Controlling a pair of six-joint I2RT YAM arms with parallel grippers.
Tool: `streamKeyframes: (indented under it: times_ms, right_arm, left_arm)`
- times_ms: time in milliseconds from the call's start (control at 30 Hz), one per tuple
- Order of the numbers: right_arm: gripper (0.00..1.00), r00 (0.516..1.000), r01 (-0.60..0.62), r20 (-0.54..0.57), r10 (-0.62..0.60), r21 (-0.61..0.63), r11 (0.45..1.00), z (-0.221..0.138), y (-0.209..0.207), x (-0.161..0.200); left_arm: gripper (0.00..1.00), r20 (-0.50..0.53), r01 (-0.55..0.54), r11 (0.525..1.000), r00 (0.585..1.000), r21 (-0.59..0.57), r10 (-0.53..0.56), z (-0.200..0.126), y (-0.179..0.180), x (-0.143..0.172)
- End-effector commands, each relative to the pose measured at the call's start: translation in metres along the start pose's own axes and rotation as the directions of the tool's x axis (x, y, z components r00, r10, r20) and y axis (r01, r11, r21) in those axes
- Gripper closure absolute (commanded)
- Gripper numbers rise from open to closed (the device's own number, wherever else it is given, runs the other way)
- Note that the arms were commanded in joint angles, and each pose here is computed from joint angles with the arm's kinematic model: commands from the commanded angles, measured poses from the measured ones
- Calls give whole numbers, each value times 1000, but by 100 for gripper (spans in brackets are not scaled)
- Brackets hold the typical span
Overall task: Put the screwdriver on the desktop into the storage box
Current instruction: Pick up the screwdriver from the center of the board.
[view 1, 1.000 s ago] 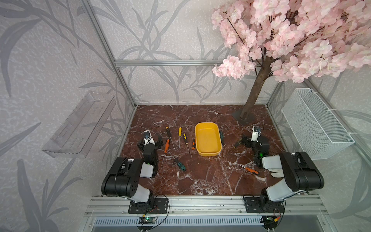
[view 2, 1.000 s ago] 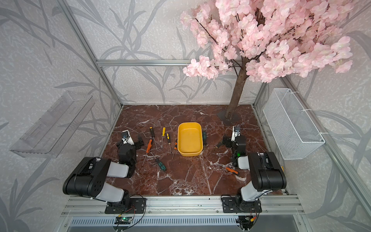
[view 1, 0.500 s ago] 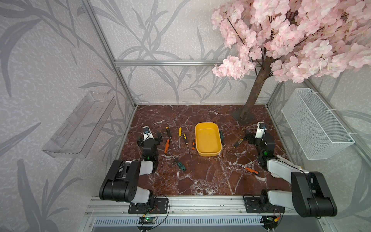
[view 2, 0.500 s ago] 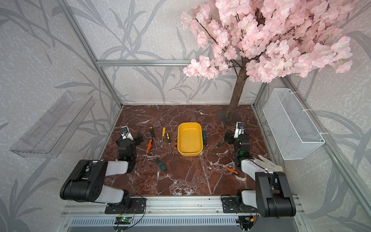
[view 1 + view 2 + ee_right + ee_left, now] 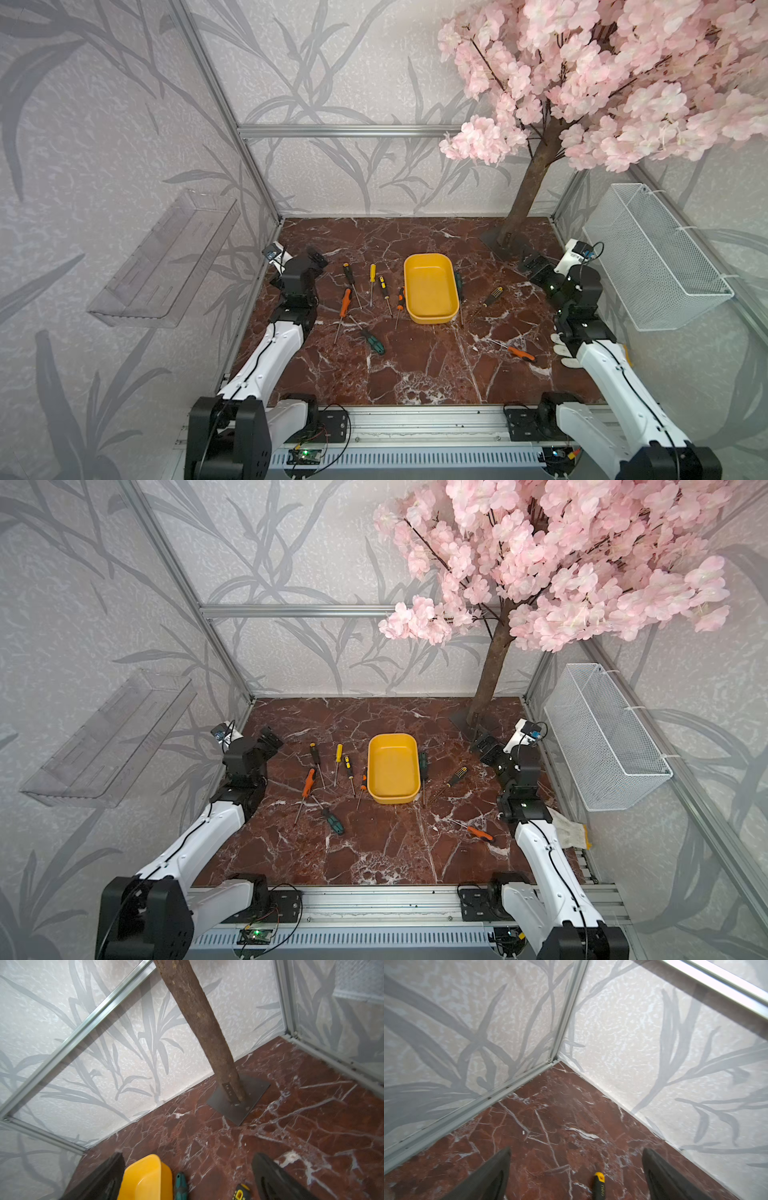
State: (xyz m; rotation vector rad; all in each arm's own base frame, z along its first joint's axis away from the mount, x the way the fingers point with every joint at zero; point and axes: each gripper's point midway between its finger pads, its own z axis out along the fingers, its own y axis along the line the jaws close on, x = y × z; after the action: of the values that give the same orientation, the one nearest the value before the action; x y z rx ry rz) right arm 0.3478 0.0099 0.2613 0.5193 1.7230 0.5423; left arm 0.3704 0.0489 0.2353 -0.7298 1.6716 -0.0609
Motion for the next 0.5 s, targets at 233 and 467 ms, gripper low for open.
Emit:
streamKeyframes:
  times_ms: [233, 467]
  right_arm:
    - [6, 938, -117, -327, 118, 23, 993, -32, 12, 48]
    - [10, 880, -136, -424, 213, 205, 969, -65, -8, 75]
  left_arm:
    - [0, -342, 95, 960, 940, 262, 0, -46, -54, 44]
    - [0, -446, 53, 944, 889, 325, 104, -75, -81, 80]
